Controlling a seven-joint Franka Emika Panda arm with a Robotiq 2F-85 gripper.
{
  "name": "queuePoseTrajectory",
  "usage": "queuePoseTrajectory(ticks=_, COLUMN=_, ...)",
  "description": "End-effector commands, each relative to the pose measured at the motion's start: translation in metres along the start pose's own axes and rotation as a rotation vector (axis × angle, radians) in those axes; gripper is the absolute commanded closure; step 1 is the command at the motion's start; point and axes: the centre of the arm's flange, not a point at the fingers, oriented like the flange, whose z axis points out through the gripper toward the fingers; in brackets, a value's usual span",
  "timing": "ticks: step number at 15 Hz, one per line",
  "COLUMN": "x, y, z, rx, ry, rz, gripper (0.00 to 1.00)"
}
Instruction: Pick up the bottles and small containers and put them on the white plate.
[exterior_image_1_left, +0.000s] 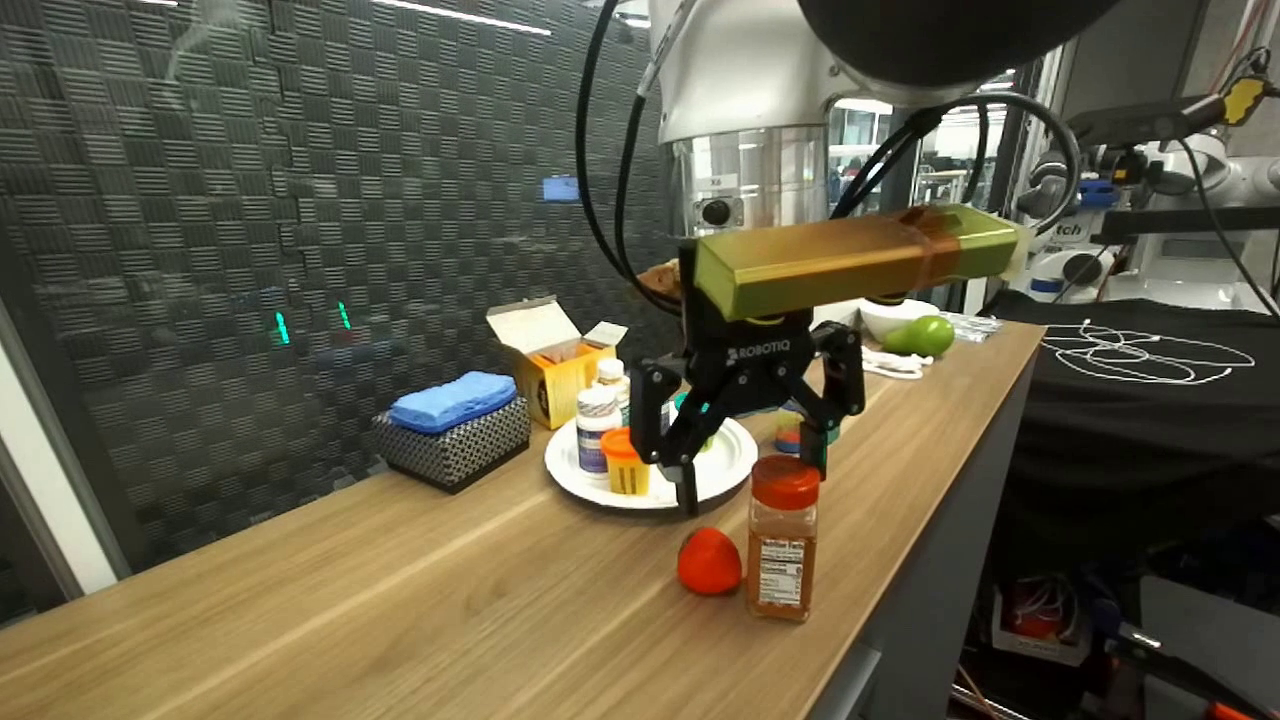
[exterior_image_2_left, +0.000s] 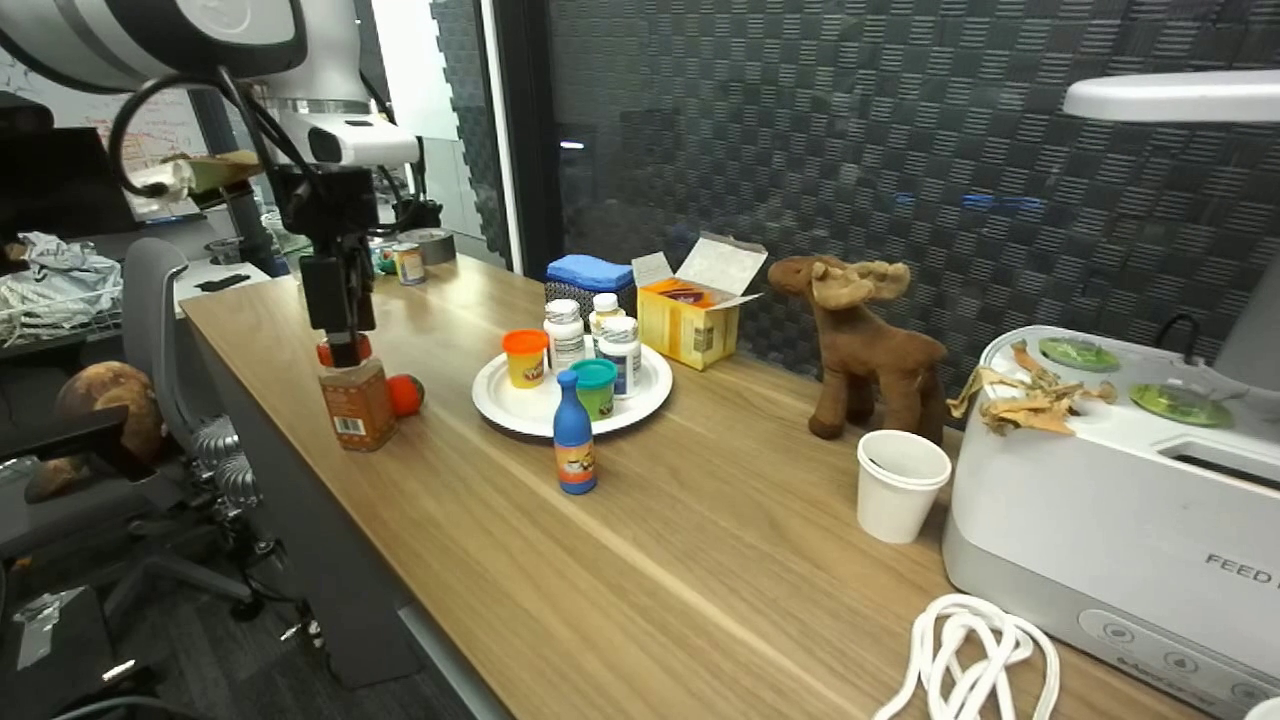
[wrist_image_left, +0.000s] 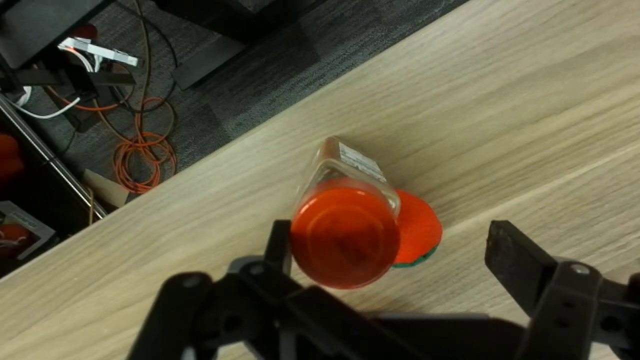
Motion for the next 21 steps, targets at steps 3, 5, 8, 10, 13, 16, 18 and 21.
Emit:
queuePoseTrajectory(ticks=3, x=-0.005, y=0.011, z=-0.004, rx=-0.048, ry=-0.007, rz=0.088, gripper=0.0)
queuePoseTrajectory(ticks=5, x=-0.005, y=0.014, z=-0.002, rx=-0.057, ry=-0.025, rz=0.107, gripper=0.0)
queuePoseTrajectory(ticks=8, x=-0.007, y=0.017, z=-0.004, rx=-0.061, ry=-0.031, rz=0.134, gripper=0.0)
queuePoseTrajectory(ticks=10, x=-0.009, y=0.018, z=-0.007, rx=-0.058, ry=-0.03, rz=0.145, gripper=0.0)
queuePoseTrajectory(ticks=13, x=-0.015, y=0.014, z=-0.013, rx=-0.046, ry=-0.02, rz=0.156, gripper=0.0)
queuePoseTrajectory(ticks=16, x=-0.018, y=0.01, z=-0.016, rx=-0.033, ry=-0.01, rz=0.181, gripper=0.16)
queuePoseTrajectory(ticks=18, x=-0.019, y=0.009, z=-0.014, rx=-0.028, ry=-0.01, rz=0.198, gripper=0.3)
queuePoseTrajectory(ticks=21, x=-0.017, y=0.009, z=-0.01, rx=-0.028, ry=-0.01, rz=0.229, gripper=0.55)
